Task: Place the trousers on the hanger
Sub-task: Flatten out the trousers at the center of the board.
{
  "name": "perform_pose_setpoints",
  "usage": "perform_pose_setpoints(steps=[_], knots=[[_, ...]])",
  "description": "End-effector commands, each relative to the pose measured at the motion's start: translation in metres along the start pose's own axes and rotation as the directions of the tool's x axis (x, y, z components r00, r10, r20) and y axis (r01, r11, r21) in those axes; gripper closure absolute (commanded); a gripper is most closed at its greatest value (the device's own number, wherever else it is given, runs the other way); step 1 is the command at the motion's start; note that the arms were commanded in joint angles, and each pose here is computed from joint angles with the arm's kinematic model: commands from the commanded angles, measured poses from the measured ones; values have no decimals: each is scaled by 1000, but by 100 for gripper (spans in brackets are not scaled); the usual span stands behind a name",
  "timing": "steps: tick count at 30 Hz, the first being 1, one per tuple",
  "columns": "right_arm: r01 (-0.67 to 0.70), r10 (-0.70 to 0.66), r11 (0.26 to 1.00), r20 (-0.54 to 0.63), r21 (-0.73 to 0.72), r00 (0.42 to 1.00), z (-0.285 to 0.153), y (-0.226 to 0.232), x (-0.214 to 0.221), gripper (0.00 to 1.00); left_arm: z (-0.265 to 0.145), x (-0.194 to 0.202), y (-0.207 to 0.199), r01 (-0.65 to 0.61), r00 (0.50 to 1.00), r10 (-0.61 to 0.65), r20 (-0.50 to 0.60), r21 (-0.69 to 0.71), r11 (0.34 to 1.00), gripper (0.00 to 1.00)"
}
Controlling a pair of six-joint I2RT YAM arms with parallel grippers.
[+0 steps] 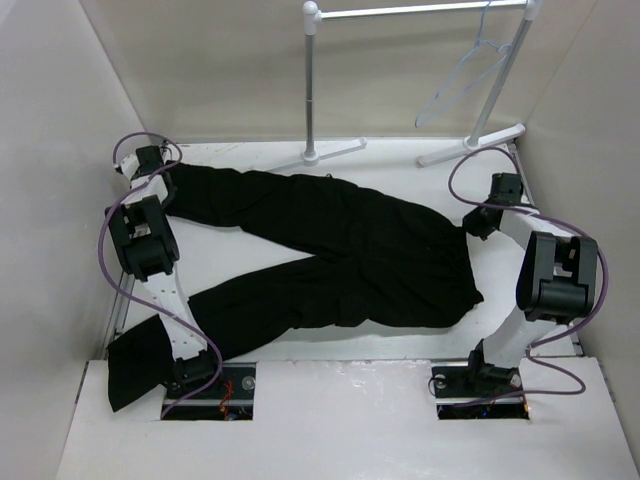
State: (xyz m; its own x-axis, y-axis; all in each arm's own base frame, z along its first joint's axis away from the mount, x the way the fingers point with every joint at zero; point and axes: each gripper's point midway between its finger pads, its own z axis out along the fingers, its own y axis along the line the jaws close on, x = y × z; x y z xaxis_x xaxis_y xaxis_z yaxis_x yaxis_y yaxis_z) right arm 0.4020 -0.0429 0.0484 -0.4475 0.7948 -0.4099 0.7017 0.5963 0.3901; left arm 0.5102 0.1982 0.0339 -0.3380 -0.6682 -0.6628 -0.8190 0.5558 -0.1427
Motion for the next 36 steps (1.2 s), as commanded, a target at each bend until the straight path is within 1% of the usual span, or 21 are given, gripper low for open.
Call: perform_pose_setpoints(steps=[1, 4, 7, 14, 18, 20, 22, 23, 24, 25, 26, 27, 28, 29, 31, 33, 35, 36], knots=[[-50, 60, 995, 116, -87, 991, -14, 24, -46, 95, -18, -22, 8, 56, 997, -56, 53, -6, 998, 96], [-95, 119, 985, 169, -143, 978, -24, 33, -74, 96, -20, -22, 15, 77, 995, -76, 58, -12, 997, 96], [-123, 153, 978, 173, -170, 973, -19, 37, -91, 96, -18, -21, 20, 81, 995, -79, 54, -22, 996, 96], [-147, 174, 977, 181, -155, 968, 6, 35, -117, 97, -22, -22, 27, 85, 994, -81, 71, -48, 995, 96], [-156, 177, 980, 178, -125, 968, 19, 28, -125, 97, -26, -4, 42, 92, 995, -87, 50, -110, 990, 96], [-172, 188, 979, 170, -107, 967, 23, 22, -125, 96, -29, 2, 41, 98, 995, -93, 43, -110, 989, 92], [-183, 198, 979, 183, -91, 963, 24, 18, -127, 96, -34, -2, 36, 119, 992, -114, 59, -84, 989, 85], [-190, 203, 978, 194, -85, 960, 23, 17, -129, 94, -37, -5, 30, 128, 990, -124, 59, -60, 990, 79], [-193, 207, 977, 206, -87, 956, 20, 19, -131, 92, -43, -9, 22, 133, 989, -132, 60, -24, 991, 72], [-198, 213, 976, 213, -93, 953, 17, 21, -133, 87, -50, -15, 17, 142, 987, -142, 68, 6, 990, 61], [-204, 220, 974, 224, -95, 949, 13, 22, -136, 80, -58, -21, 12, 150, 985, -152, 78, 30, 988, 51], [-208, 226, 973, 237, -98, 945, 9, 23, -139, 72, -68, -26, 7, 155, 983, -159, 88, 52, 987, 42], [-210, 231, 972, 256, -104, 939, 2, 25, -144, 61, -81, -29, 4, 155, 982, -161, 99, 73, 985, 36], [-208, 231, 972, 267, -113, 936, -6, 30, -146, 50, -94, -30, 2, 150, 981, -159, 108, 86, 985, 31], [-183, 215, 974, 292, -134, 932, -28, 43, -146, 33, -121, -26, 6, 140, 981, -152, 122, 105, 985, 25], [-151, 192, 977, 317, -148, 929, -51, 56, -138, 23, -148, -13, 20, 122, 983, -133, 126, 92, 988, 24], [-123, 174, 978, 333, -168, 927, -73, 66, -124, 21, -169, 6, 41, 104, 987, -110, 119, 54, 993, 26], [-107, 164, 978, 338, -181, 927, -83, 71, -114, 22, -182, 26, 58, 93, 991, -95, 95, 22, 995, 29]])
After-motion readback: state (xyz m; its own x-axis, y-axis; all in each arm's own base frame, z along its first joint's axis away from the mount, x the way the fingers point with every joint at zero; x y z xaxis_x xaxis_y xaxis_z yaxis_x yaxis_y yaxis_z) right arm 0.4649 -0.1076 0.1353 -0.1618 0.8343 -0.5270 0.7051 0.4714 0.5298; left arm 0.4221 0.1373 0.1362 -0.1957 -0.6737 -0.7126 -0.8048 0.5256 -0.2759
